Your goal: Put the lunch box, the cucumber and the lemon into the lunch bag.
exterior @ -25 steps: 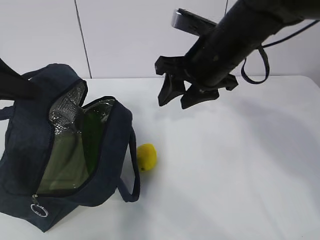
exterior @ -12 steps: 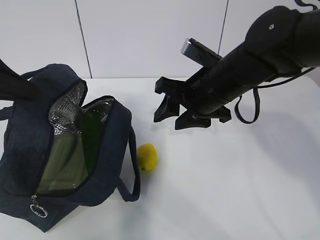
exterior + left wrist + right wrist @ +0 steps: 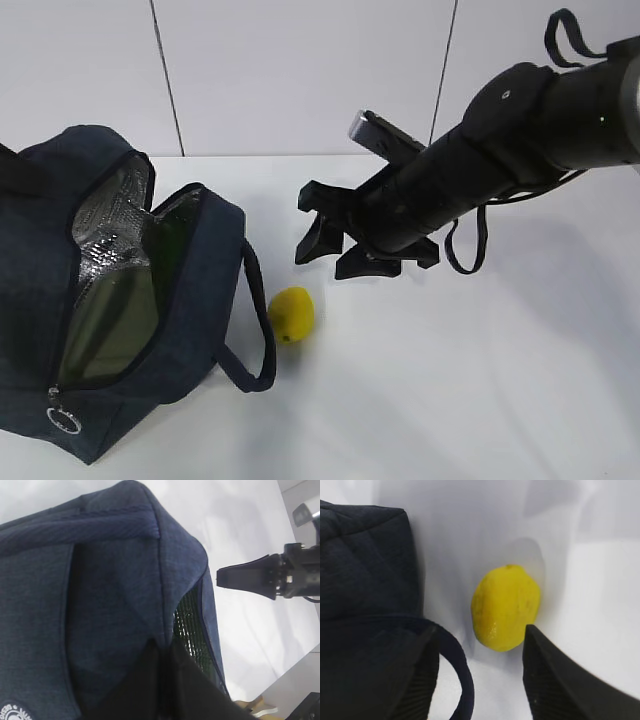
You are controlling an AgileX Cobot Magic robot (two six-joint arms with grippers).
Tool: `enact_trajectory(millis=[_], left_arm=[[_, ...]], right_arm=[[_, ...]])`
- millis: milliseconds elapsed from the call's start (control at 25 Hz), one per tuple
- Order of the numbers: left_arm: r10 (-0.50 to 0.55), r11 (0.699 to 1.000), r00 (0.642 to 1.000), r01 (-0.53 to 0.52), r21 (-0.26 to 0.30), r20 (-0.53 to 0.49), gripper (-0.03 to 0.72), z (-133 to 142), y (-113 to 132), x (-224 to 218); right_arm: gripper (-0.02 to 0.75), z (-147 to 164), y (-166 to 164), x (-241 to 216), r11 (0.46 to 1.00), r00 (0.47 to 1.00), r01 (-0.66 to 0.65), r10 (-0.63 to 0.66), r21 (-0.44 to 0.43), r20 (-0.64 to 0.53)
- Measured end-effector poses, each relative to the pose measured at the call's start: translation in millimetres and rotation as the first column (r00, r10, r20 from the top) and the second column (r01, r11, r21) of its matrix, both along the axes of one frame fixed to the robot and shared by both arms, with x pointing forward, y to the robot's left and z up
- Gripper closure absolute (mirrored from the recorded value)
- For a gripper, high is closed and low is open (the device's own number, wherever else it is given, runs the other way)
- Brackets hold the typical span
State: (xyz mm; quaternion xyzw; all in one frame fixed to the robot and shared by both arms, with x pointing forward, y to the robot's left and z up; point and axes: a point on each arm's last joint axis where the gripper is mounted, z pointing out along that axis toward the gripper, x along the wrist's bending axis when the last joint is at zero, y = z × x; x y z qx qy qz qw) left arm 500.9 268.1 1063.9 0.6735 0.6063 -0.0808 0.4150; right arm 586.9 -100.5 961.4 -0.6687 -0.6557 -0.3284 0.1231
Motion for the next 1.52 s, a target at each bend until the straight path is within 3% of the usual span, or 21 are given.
enact_trajectory(millis=[240,760,1200,1520], left_arm=[[-0.003,1.0,1.0,0.003,-0.001,-0.002,0.687,0.0,-0.2,-0.3],[-0.003,1.0,1.0,0.003,-0.001,-0.002,0.687,0.0,-0.2,-0.3],[-0.003,1.0,1.0,0.003,-0.001,-0.002,0.687,0.0,-0.2,-0.3],[-0.003,1.0,1.0,0.003,-0.001,-0.002,0.687,0.0,-0.2,-0.3]], right_arm=[[0.349,-19.1,4.2,3.7,1.0,0.999,0.002,-0.001,0.023,-0.038],[0.344,-21.9,5.8,8.7,0.999,1.0,0.011,-0.011,0.043,0.006],[0.204,-32.3,4.3,11.8,1.0,1.0,0.002,-0.002,0.002,0.027],[0.185,-53.1,7.8,11.8,0.999,0.998,0.031,-0.028,0.033,-0.063]])
